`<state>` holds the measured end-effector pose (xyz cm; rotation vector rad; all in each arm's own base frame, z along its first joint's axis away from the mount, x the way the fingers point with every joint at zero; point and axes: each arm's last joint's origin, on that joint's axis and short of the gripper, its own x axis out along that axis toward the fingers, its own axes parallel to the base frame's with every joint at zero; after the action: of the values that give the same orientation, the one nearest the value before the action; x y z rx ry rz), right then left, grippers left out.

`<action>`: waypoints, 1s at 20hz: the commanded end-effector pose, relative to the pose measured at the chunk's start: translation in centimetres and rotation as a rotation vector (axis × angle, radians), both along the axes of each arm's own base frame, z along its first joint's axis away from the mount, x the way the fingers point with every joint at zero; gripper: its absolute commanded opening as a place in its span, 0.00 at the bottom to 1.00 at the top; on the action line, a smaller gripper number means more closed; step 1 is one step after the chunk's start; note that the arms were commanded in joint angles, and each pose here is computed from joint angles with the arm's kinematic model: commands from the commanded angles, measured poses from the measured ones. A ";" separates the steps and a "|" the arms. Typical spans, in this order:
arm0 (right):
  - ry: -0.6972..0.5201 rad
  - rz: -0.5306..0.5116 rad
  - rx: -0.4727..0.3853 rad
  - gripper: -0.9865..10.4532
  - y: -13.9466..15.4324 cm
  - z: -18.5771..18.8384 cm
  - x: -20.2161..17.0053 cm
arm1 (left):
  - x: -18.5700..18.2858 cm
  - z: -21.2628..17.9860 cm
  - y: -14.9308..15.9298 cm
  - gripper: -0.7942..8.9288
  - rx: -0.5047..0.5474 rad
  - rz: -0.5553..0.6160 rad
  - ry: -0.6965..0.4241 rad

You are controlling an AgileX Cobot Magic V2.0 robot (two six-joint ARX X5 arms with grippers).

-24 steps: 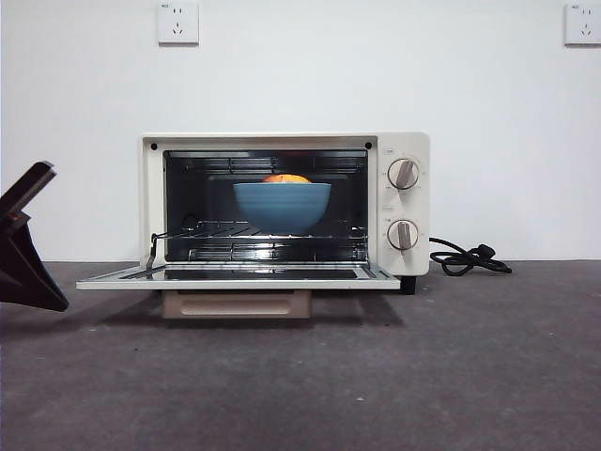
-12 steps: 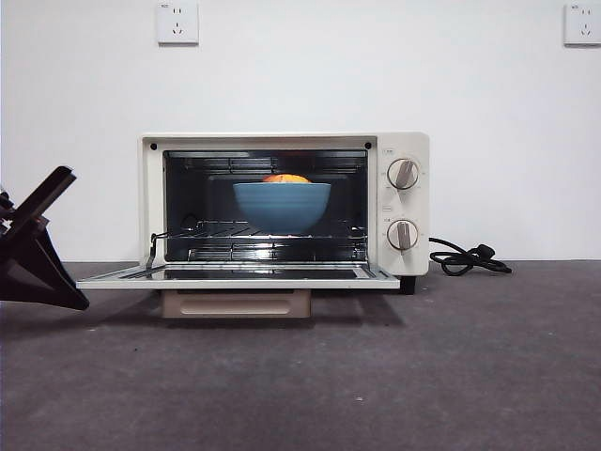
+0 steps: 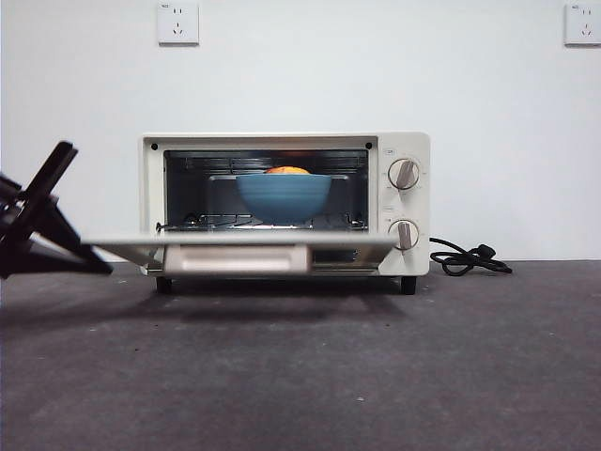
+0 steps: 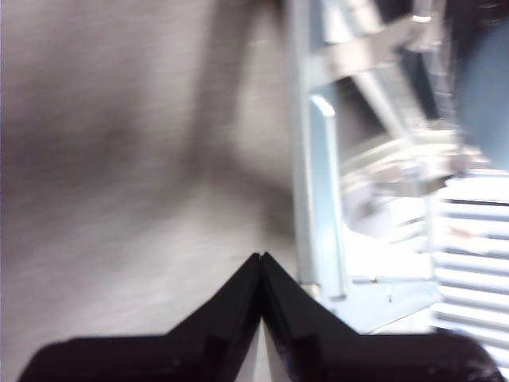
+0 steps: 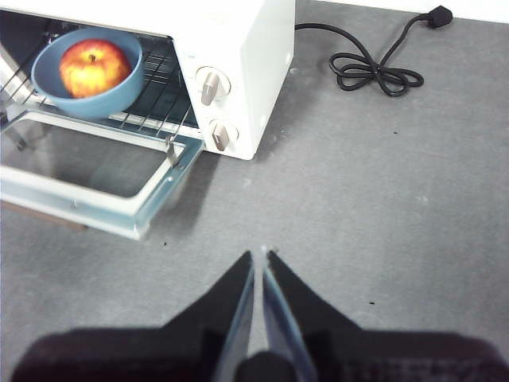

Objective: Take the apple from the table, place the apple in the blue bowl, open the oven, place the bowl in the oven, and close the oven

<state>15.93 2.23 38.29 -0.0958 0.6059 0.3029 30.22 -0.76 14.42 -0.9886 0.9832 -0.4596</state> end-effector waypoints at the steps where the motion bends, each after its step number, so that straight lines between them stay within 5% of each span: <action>1: 0.014 0.007 0.018 0.11 0.0 -0.4 0.1 | 0.6 0.7 -0.3 0.07 -0.082 -0.012 -0.022; 15: 0.021 -0.011 0.040 0.11 0.0 -0.4 0.1 | 6.1 10.5 -0.1 0.07 -0.093 -0.017 -0.271; 20: 0.040 -0.013 0.041 0.07 0.0 -0.5 0.0 | 6.7 13.9 -0.4 0.08 -0.137 -0.148 -0.372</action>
<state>15.81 2.26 38.14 -0.0561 0.6300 0.3066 36.99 -0.97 28.27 -0.9340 0.6987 -0.7869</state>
